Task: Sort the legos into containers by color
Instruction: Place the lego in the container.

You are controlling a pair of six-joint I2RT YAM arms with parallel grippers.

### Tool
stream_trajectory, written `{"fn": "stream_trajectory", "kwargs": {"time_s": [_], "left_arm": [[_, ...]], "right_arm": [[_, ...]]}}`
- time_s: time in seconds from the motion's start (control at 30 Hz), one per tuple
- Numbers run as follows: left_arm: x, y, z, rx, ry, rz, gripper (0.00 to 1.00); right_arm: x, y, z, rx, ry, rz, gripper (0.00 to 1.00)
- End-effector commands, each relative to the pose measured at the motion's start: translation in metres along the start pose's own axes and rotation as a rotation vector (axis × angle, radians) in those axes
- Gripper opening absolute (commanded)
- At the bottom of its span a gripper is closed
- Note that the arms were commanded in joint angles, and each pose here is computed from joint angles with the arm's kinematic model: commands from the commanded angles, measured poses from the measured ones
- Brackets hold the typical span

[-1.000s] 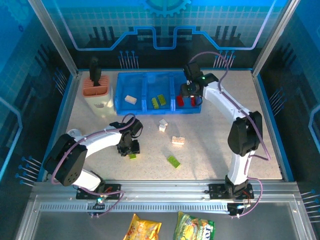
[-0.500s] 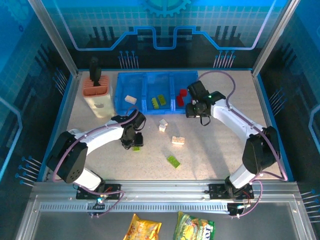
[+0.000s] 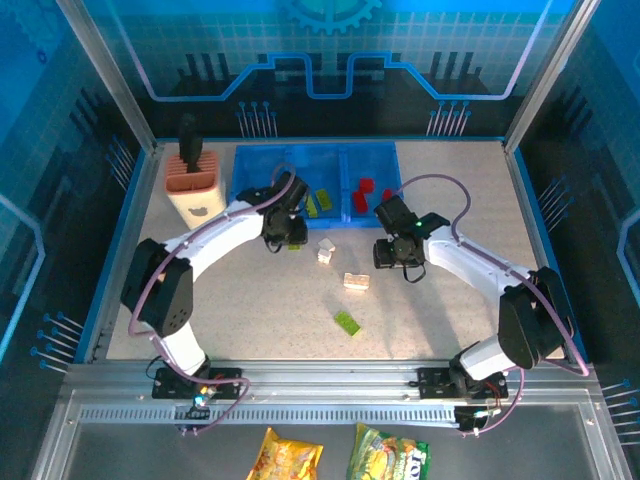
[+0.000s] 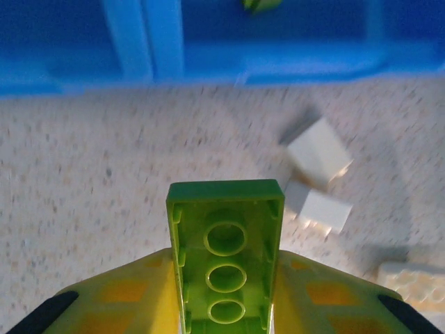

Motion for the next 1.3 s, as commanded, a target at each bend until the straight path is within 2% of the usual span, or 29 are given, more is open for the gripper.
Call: {"fn": "stream_trajectory", "kwargs": {"time_s": [0.0, 0.23, 0.67, 1.07, 1.27], "left_arm": [[0.002, -0.008, -0.025, -0.035, -0.046, -0.023, 0.35], [-0.007, -0.036, -0.077, -0.045, -0.181, -0.01, 0.34], [-0.043, -0.065, -0.141, -0.059, -0.414, -0.021, 0.34], [-0.096, -0.063, -0.162, -0.043, -0.439, -0.079, 0.36], [-0.099, -0.065, -0.166, -0.033, -0.437, -0.065, 0.46]], "right_arm": [[0.004, 0.004, 0.005, -0.022, -0.015, -0.019, 0.53], [0.003, 0.004, 0.01, -0.026, -0.01, -0.012, 0.52], [0.0, 0.003, 0.016, -0.025, 0.007, -0.001, 0.52], [0.001, 0.006, 0.021, -0.021, 0.01, 0.001, 0.52], [0.003, 0.007, 0.022, -0.018, 0.011, 0.003, 0.51]]}}
Point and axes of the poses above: each hand's point on the last joint's axis, 136 mm out from that joint toward the fingers, its own x axis back along the fingers, its own y axis along the line the jaws close on, z = x × y, the point moved 7 cm from there along x, back along the fingers, and after that the axes turned 10 degrees about x, right-handed, at the moved point
